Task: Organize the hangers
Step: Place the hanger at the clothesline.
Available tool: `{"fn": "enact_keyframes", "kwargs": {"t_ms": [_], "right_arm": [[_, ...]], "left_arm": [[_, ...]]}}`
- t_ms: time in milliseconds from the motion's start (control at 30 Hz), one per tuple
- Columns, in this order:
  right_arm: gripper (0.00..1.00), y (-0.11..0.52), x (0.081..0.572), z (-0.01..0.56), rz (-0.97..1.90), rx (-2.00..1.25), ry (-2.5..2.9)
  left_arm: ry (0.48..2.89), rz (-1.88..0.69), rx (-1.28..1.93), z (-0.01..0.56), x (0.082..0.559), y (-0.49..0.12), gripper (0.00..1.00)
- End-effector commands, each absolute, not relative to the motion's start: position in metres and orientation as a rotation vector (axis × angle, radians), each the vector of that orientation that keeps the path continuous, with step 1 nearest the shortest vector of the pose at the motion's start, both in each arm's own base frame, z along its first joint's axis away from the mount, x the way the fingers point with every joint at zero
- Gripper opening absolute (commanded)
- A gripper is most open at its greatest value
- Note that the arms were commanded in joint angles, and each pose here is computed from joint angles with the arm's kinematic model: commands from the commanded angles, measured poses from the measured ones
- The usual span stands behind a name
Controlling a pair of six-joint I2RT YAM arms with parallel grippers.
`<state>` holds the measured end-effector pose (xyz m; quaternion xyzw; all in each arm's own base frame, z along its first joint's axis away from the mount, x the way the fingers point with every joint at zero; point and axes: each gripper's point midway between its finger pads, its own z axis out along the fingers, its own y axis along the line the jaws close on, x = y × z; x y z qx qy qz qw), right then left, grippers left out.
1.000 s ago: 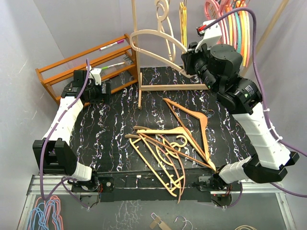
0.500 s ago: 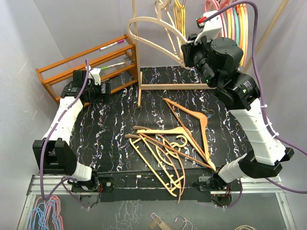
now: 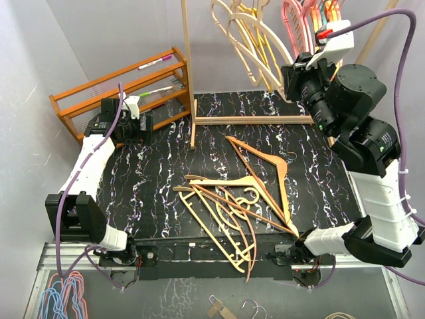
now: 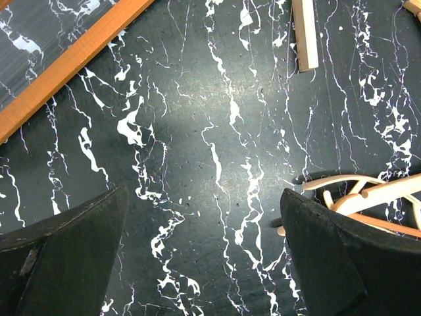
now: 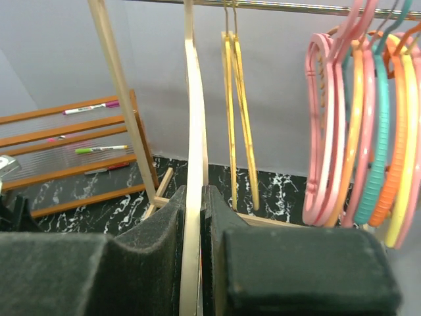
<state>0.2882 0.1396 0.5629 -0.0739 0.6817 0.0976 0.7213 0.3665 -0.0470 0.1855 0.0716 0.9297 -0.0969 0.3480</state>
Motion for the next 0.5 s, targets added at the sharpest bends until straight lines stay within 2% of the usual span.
{"fn": "enact_keyframes", "kwargs": {"t_ms": [0, 467], "right_arm": [[0.08, 0.119, 0.287, 0.574, 0.137, -0.099, 1.470], [0.08, 0.183, 0.319, 0.579, 0.273, -0.253, 1.409]], "left_arm": [[2.374, -0.260, 0.185, 0.198, 0.361, -0.046, 0.97], [2.372, -0.258, 0.183, 0.197, 0.359, -0.044, 0.97]]}}
